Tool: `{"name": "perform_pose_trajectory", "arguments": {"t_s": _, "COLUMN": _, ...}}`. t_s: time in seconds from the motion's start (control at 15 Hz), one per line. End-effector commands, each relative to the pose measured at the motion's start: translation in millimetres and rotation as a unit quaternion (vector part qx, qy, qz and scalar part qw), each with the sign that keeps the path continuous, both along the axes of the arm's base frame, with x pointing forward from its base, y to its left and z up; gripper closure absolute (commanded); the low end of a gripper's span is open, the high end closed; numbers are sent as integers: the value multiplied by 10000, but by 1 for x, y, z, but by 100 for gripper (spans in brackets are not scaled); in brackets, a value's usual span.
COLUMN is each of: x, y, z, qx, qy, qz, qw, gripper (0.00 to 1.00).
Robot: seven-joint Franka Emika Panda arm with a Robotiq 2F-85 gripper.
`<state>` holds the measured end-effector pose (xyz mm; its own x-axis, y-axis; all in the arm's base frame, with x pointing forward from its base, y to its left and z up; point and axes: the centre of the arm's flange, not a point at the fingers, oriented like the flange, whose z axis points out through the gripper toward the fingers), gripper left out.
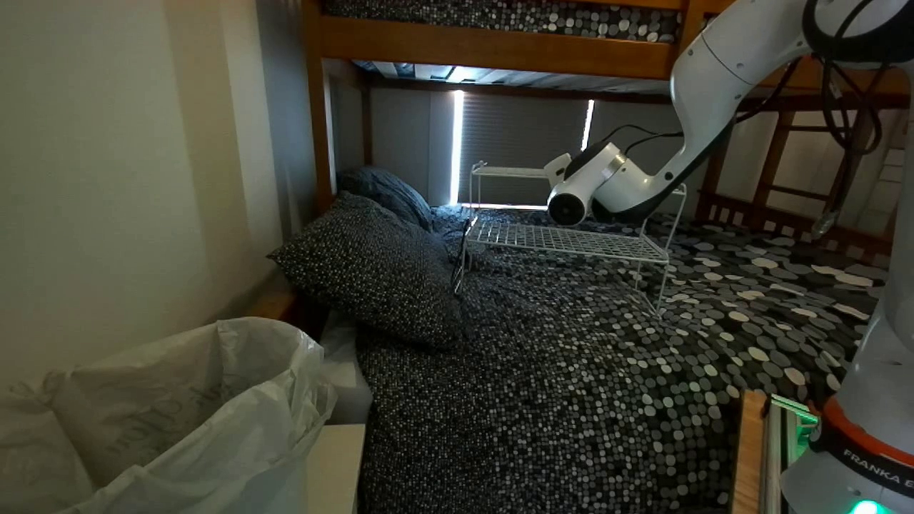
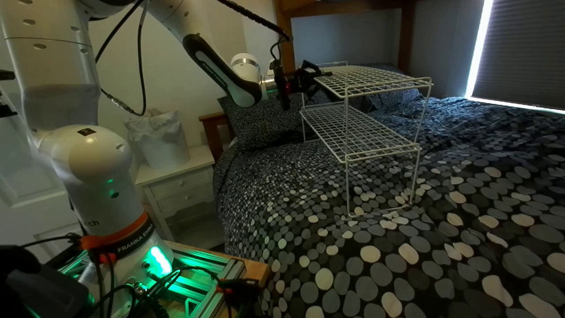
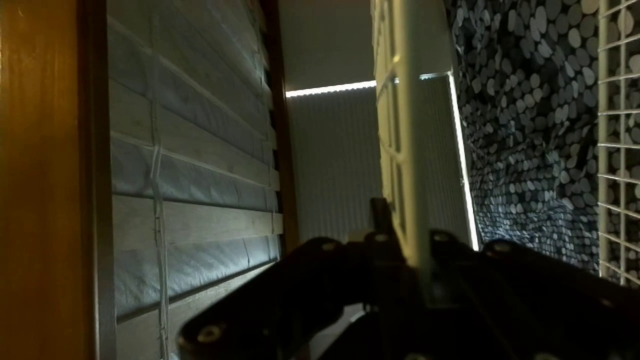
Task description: Move the white stand to the right
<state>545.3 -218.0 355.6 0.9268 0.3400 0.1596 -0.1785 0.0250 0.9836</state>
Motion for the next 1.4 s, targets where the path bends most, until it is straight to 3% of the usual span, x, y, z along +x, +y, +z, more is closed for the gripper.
{"name": "perform_pose_trajectory", "arguments": {"t_s": 0.0, "x": 12, "y": -19, "z": 28, "qx": -499, "qy": -597, "qz": -40, "qw": 9970, "gripper": 98}}
{"name": "perform_pose_trajectory", "arguments": {"t_s": 0.67, "x": 9, "y": -70, "z": 45, "qx": -1017, "qy": -397, "qz": -254, "qw": 9937, "gripper": 98}}
{"name": "perform_pose_trajectory", "arguments": {"t_s": 1.33, "x": -25, "y": -126, "z": 59, "qx": -1381, "qy": 256, "qz": -1117, "qw": 9838, "gripper": 98}}
